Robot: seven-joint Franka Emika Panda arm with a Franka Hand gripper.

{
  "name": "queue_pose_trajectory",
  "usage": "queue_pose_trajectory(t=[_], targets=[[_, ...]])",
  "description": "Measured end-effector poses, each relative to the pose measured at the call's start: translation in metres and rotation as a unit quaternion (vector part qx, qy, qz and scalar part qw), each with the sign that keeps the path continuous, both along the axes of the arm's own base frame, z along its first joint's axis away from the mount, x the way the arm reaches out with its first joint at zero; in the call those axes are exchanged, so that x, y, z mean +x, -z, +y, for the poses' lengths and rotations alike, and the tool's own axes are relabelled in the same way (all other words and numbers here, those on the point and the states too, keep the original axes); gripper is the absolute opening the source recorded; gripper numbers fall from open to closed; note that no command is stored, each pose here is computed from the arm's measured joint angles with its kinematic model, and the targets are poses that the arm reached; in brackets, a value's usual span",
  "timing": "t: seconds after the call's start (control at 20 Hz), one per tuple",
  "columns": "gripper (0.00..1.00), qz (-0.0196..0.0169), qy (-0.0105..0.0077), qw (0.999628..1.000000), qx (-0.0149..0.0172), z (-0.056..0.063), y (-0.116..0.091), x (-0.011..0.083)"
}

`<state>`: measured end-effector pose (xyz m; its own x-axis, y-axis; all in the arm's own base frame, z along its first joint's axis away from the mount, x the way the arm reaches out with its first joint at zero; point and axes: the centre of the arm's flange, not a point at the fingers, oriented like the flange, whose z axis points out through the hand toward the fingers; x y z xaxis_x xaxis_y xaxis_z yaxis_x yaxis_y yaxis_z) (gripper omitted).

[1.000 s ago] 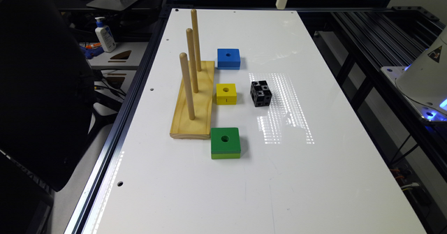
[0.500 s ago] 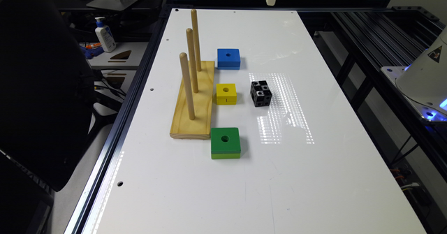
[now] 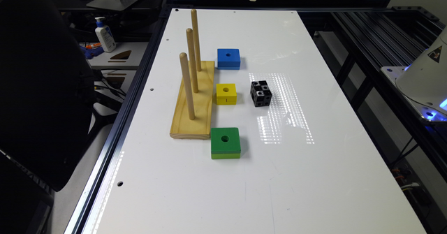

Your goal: Pick up blue block.

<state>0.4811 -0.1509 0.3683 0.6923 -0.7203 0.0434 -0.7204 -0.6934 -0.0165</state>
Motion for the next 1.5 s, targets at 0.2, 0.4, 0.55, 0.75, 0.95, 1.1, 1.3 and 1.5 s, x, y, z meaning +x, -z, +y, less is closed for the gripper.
queue_pose_trajectory(t=[0.2, 0.4, 0.55, 0.75, 0.95, 1.1, 1.3, 1.5], targets=[[1.0, 0.0004, 0.0, 1.0, 0.0001, 0.0, 0.0, 0.0005], [1.0, 0.0004, -0.0001, 1.0, 0.0001, 0.0, 0.0, 0.0005], [1.0, 0.0078, -0.0001, 0.999967, 0.0024, 0.0, 0.009, -0.0003], [1.0, 0.0133, -0.0003, 0.999902, 0.0044, -0.002, 0.043, 0.0051], [1.0, 0.0137, -0.0003, 0.999896, 0.0047, -0.003, 0.061, 0.0093], [1.0, 0.0129, -0.0002, 0.999907, 0.0044, -0.003, 0.061, 0.0096], [1.0, 0.0181, -0.0002, 0.999818, 0.0061, -0.003, 0.069, 0.0083], [1.0, 0.0191, -0.0006, 0.999795, 0.0066, -0.003, 0.092, 0.011]])
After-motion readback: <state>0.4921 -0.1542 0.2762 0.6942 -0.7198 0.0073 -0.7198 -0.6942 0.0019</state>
